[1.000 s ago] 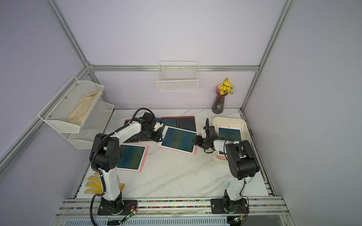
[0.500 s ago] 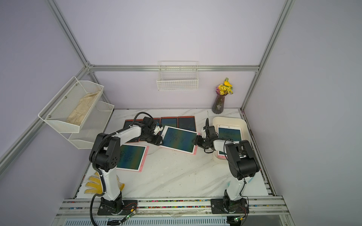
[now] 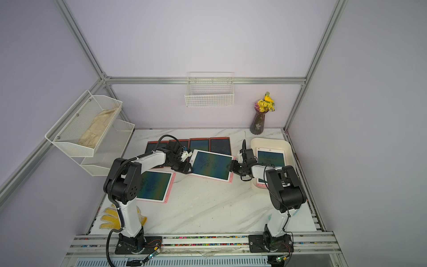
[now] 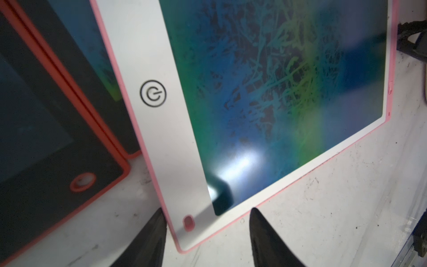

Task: Take out the writing tablet from the storage box
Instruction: Move the writing tablet to the center of the board.

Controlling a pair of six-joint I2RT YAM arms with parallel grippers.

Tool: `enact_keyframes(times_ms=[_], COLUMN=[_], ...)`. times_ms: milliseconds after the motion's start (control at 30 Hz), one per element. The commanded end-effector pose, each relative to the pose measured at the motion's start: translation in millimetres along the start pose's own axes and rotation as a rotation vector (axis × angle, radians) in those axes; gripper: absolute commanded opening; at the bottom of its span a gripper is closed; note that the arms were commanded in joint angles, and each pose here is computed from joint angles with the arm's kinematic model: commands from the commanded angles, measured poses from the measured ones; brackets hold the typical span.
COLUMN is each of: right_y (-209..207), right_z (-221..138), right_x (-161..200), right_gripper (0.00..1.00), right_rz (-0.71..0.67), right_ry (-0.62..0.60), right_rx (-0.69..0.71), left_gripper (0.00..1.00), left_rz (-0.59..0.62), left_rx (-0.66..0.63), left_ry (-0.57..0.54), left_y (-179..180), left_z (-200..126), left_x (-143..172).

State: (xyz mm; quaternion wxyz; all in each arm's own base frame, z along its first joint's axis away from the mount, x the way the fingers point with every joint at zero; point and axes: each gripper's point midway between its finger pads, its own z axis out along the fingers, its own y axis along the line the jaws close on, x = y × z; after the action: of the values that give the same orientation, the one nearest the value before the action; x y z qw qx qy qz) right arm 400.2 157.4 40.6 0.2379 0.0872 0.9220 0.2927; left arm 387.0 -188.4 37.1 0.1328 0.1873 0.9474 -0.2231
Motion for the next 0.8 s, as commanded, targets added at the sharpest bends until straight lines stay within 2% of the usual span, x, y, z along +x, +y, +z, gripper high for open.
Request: enact_keyframes(times_ms=[0,233,500,767], right_y=[3.9,7.6,18.1,46.3], right_z=[3.8,-4.8,-10.0,-14.6], right_x=[14.1,18.4,41.6,72.5], right_gripper=[0.58,0.47,0.46,0.44], right_rz=[-0.014,-0.025,-0.03,-0.044], right_ry=[0.045,0.051,0.081,0.118], right_rx=[-0.001,-0.004,-0.022,-0.04], left_gripper=[0.54,0.53,0.53,0.53], left_rz=[-0.033,-0.03,-0.039,-0.053], left_rx=[0.083,0.123,0.117,0.102], left_ry=[-0.009,-0.031,-0.031,-0.035], left_y=[-19.0,-35.9,-43.2,-52.0], left_z=[-4.9,-8.9,-14.5,-19.7], left_x=[10.0,19.3,36.7,59.5])
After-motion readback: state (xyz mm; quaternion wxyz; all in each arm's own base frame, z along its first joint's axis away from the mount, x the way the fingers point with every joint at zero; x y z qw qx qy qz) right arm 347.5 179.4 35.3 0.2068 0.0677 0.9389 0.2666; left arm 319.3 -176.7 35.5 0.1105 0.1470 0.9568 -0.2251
